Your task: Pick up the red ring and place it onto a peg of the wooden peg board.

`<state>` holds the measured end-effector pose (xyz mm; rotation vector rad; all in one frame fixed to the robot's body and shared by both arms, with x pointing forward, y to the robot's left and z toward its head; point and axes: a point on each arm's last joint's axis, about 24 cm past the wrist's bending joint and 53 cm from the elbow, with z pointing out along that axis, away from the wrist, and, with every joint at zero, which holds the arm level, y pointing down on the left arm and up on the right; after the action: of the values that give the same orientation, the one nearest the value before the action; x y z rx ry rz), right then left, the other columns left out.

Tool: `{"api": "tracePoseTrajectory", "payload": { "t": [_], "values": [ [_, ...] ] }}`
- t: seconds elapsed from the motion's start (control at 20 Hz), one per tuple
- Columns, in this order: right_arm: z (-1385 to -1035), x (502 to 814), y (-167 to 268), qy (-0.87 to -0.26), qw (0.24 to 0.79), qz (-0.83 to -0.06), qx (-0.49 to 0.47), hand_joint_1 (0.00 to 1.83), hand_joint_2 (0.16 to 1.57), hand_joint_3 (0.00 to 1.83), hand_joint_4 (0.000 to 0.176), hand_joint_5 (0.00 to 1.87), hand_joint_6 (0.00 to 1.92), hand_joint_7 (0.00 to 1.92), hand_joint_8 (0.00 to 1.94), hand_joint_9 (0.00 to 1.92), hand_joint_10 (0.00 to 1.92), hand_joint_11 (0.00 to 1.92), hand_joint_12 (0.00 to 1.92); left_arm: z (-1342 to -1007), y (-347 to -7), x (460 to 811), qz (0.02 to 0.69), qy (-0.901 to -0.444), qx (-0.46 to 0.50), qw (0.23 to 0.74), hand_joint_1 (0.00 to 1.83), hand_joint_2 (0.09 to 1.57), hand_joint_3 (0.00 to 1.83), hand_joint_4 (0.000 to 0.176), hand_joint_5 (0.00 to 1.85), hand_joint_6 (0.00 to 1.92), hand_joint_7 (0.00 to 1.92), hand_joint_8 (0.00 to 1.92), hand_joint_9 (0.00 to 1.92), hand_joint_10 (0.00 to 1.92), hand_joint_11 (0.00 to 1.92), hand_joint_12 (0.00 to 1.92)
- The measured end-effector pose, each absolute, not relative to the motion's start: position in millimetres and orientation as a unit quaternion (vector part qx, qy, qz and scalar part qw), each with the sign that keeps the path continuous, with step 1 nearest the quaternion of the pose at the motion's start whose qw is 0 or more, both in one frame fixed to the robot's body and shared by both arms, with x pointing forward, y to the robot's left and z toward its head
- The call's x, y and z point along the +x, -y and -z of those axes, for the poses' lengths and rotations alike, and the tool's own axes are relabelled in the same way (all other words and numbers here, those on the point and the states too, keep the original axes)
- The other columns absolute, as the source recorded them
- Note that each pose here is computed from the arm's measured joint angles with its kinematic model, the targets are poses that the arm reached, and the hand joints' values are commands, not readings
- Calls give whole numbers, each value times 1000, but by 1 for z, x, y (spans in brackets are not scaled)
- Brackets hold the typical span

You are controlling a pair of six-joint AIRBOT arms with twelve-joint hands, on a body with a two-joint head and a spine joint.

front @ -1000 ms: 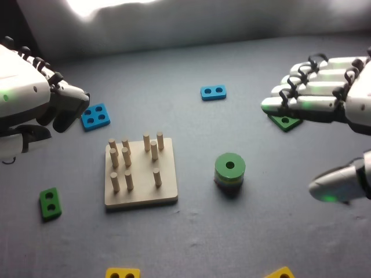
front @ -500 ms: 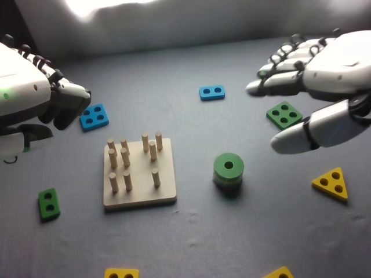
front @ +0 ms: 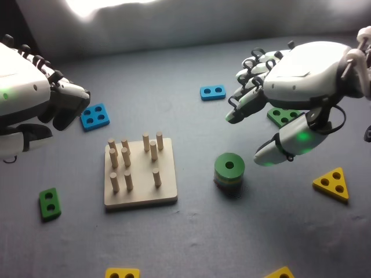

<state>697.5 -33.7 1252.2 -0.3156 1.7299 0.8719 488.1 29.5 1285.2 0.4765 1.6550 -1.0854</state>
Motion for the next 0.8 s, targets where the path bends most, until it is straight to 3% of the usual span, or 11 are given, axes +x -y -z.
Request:
{"api": "tracePoseTrajectory", "payload": {
  "t": [0.15, 0.3, 0.35, 0.4, 0.7, 0.8],
  "values": [
    [-1245, 694, 20, -734, 548, -374, -147, 731, 953, 0, 176, 646, 19, 522, 11, 201, 13, 0, 0, -1285, -30, 488, 454, -692, 199, 525, 1014, 1407, 0, 10, 458, 1715, 552, 1714, 535, 1339, 498, 1389],
    [-1243, 690, 12, -731, 546, -378, -157, 748, 949, 0, 176, 649, 19, 525, 11, 201, 12, 0, 0, -1285, -29, 488, 454, -692, 199, 525, 1018, 1404, 0, 10, 464, 1706, 556, 1710, 538, 1339, 502, 1388],
    [-1243, 692, 11, -732, 546, -377, -156, 806, 939, 0, 176, 674, 26, 517, 6, 232, 23, 0, 0, -1285, -29, 488, 453, -692, 201, 526, 1044, 1380, 0, 0, 486, 1657, 602, 1666, 579, 1323, 503, 1407],
    [-1241, 693, 12, -734, 545, -375, -156, 834, 934, 0, 176, 675, 23, 512, 3, 232, 20, 0, 0, -1285, -29, 488, 453, -692, 201, 526, 1031, 1389, 4, 2, 471, 1683, 585, 1684, 569, 1320, 491, 1400],
    [-1239, 697, 6, -734, 544, -376, -157, 830, 910, 0, 176, 683, 4, 592, 5, 287, 11, 0, 0, -1285, -29, 488, 453, -692, 201, 526, 1003, 1418, 0, 11, 437, 1770, 540, 1708, 541, 1351, 523, 1367],
    [-1238, 700, 4, -734, 544, -374, -156, 808, 918, 2, 176, 683, 2, 597, 5, 284, 8, 0, 0, -1285, -29, 488, 453, -691, 201, 526, 1003, 1422, 0, 1, 416, 1777, 548, 1719, 534, 1388, 525, 1397]
  ]
}}
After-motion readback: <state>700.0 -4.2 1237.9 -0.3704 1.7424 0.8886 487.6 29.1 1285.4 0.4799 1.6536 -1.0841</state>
